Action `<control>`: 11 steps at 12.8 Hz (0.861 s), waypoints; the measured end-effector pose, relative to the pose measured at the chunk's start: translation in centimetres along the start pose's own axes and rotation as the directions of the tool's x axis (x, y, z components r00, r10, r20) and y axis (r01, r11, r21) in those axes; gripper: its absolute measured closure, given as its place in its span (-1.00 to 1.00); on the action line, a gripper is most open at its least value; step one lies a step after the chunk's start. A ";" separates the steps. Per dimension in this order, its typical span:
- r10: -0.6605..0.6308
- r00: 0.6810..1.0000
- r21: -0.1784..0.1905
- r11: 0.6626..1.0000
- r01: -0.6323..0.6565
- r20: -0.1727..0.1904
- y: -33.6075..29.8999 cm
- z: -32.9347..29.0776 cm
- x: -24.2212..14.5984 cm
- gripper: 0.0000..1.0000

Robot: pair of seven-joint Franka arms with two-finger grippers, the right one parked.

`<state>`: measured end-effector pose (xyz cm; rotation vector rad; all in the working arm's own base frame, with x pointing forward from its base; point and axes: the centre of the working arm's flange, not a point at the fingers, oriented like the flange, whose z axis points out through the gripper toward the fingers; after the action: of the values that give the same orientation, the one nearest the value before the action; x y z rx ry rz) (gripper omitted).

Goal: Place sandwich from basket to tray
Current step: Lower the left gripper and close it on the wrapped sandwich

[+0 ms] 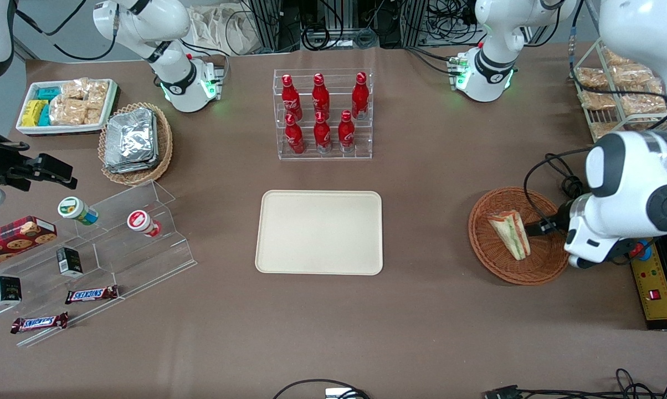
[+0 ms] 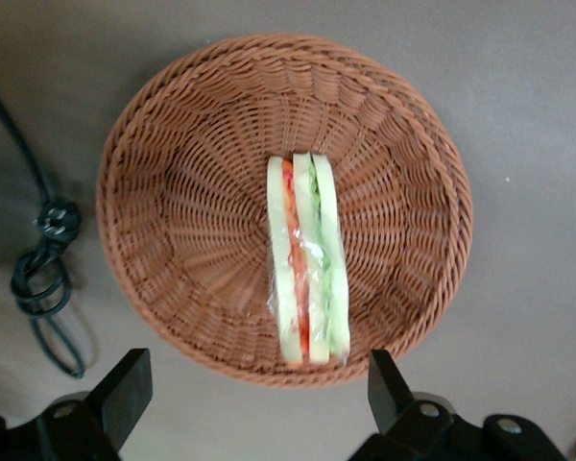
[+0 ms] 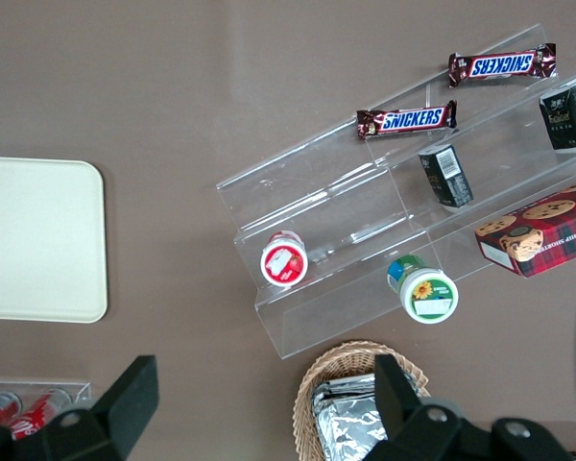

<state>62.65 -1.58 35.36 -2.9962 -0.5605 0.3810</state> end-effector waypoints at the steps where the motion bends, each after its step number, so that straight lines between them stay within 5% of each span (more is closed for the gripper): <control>1: -0.013 1.000 -0.001 1.000 0.013 0.000 0.3 1.2 0.6 -0.99; 7: -0.065 0.997 -0.031 0.997 0.064 -0.032 1.5 8.8 1.9 -0.99; 11: -0.057 0.998 -0.005 0.998 0.057 0.013 2.9 12.4 0.9 -1.00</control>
<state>61.28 -3.67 22.89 -2.9775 -0.6478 0.3952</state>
